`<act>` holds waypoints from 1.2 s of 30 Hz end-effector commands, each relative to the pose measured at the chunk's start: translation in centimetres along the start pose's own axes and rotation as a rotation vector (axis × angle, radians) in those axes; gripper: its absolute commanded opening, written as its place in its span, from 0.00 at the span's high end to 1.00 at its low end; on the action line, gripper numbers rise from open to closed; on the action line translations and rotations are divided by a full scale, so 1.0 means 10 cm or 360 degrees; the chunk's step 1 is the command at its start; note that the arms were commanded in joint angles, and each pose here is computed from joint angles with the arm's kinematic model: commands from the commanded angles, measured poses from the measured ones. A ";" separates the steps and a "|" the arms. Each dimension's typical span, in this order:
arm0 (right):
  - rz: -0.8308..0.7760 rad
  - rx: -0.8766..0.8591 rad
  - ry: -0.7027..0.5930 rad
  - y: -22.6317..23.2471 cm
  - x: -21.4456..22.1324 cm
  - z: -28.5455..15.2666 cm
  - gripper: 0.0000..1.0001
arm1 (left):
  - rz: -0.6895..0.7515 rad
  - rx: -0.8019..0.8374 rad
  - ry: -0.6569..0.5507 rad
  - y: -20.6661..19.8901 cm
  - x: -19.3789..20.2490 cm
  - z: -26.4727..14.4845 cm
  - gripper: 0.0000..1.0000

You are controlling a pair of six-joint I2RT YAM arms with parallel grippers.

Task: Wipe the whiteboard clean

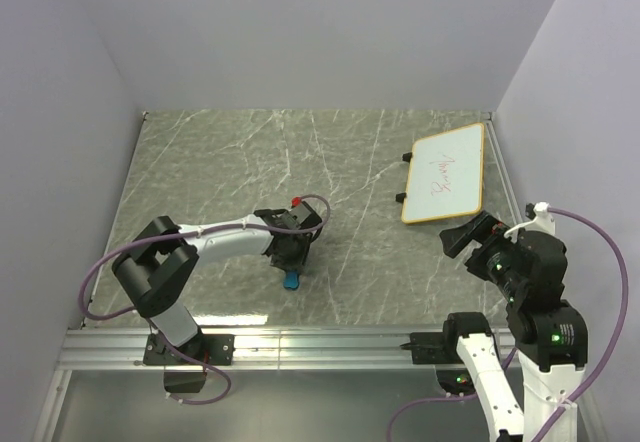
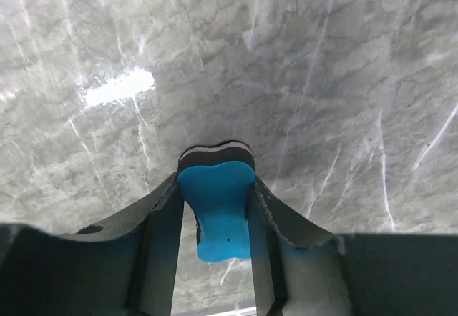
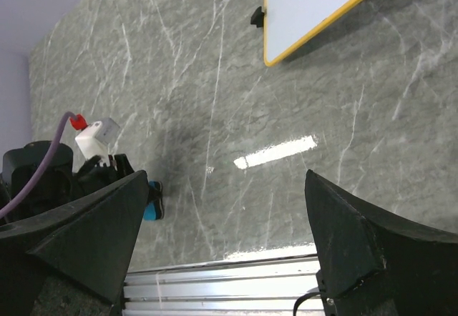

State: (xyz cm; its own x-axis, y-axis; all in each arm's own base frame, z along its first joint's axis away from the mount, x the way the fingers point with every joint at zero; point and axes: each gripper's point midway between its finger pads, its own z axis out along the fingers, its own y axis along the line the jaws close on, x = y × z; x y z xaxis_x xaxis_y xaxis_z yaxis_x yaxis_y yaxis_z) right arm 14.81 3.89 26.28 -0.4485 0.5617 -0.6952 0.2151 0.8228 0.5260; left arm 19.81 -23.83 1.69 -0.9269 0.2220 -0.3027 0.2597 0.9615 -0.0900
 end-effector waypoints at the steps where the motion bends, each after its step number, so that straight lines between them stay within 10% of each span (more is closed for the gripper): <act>1: -0.0050 -0.0006 -0.0055 0.01 -0.08 -0.05 0.03 | -0.0004 -0.0052 0.0013 0.00 0.04 0.12 0.73; 4: -0.0032 0.0001 -0.0054 0.02 -0.10 0.01 0.03 | 0.0005 -0.0079 0.0041 0.04 0.09 0.14 0.99; 15: 0.0079 0.0143 -0.0030 0.49 -1.04 0.58 0.04 | 0.0165 0.0053 -0.0192 -0.38 -0.74 -0.51 1.00; 24: 0.0282 0.0543 0.0002 -0.12 -1.77 1.34 0.07 | 0.0201 0.0221 -0.0264 -0.49 -1.58 -0.88 1.00; 36: 0.0337 0.0539 0.0249 -0.63 -1.53 2.19 0.14 | 0.0076 0.0533 -0.0271 -0.61 -2.07 -0.81 1.00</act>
State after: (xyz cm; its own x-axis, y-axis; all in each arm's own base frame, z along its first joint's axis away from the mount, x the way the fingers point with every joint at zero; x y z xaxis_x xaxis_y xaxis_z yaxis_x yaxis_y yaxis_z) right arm 37.73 -7.87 22.60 -0.4790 0.7519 -0.4530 0.6409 0.6522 0.4048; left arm 35.86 -30.53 14.50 -0.8692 0.1967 -0.4537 0.3493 0.8937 -0.2817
